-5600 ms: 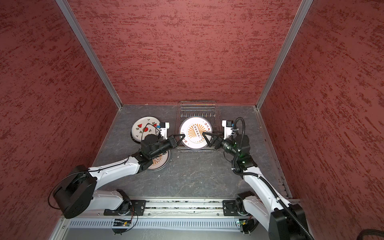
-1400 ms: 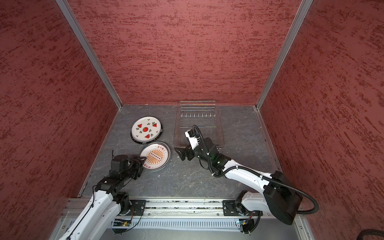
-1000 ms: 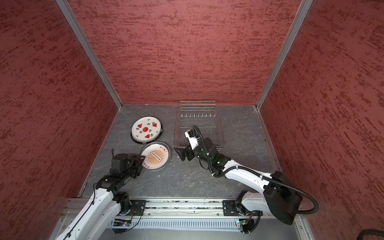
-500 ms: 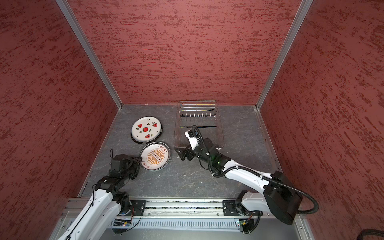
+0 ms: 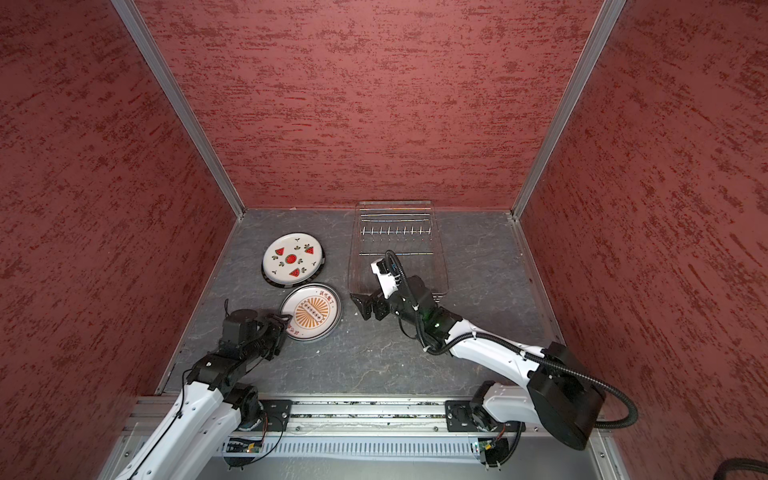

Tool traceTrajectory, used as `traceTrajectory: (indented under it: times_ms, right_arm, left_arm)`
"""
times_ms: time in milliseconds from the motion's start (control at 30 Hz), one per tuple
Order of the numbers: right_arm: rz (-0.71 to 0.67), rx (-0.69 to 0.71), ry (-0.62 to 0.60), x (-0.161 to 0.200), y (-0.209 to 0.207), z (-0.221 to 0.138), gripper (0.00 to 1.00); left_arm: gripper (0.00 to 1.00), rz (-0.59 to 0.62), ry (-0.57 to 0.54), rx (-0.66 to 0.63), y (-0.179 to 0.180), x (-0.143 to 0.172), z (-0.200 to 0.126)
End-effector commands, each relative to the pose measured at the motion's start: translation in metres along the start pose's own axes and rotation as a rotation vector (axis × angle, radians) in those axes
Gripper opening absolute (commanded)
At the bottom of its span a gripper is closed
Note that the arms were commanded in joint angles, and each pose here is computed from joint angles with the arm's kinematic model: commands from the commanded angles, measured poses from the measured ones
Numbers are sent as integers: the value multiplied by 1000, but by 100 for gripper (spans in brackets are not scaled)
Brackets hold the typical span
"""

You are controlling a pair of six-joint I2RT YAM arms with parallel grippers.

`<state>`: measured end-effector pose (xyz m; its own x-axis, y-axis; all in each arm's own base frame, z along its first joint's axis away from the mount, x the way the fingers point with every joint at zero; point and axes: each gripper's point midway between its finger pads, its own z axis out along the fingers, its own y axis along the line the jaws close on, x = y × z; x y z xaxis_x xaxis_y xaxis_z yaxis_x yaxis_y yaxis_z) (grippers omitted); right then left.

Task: Unload the plates from the dish rack
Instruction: Place the plate among the plates, then reset both arms

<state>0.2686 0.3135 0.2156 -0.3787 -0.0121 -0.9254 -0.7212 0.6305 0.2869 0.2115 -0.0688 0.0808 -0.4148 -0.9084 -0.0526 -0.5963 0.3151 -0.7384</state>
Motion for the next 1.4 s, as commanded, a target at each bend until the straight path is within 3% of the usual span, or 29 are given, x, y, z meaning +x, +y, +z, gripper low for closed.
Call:
traceTrajectory:
  times_ms: [0, 100, 167, 200, 267, 500, 733, 833, 933, 1100, 1200, 1300, 1367]
  right_arm:
    - [-22, -6, -53, -20, 6, -4, 99]
    - [-4, 38, -73, -24, -1, -8, 99]
    - [30, 159, -105, -33, -21, -15, 99]
    - [46, 220, -126, -38, -31, -20, 99]
    - [77, 365, -165, -51, -56, -33, 99]
    - [143, 728, -227, -91, -150, -78, 99]
    - [177, 1051, -415, -103, -245, -159, 92]
    - [171, 1186, -417, -98, -274, -189, 88]
    - [111, 1315, -380, -88, -296, -212, 87]
    - [58, 1378, -271, -43, -326, -222, 86]
    - [39, 1399, -234, -23, -332, -223, 86]
    - [40, 1325, -279, -8, -327, -214, 86]
    - [36, 1281, -300, 3, -324, -208, 85]
  left_arm:
    - [61, -18, -9, -8, 3, 1, -3]
    - [64, 20, -54, 25, -9, -7, -6]
    - [72, 75, -131, 38, -20, -21, -11]
    - [77, 110, -166, 55, -28, -28, -13]
    - [98, 194, -251, 108, -49, -44, -21]
    - [99, 476, -477, 308, -132, -84, -53]
    - [99, 641, -644, 98, -145, -134, -62]
    - [99, 655, -816, 14, -133, -162, -73]
    - [99, 655, -844, -103, -113, -182, -70]
    - [99, 653, -891, -253, -80, -203, -55]
    - [99, 740, -889, -140, -81, -195, -38]
    - [99, 870, -914, -33, -84, -182, -30]
    - [99, 885, -875, 0, -83, -176, -22]
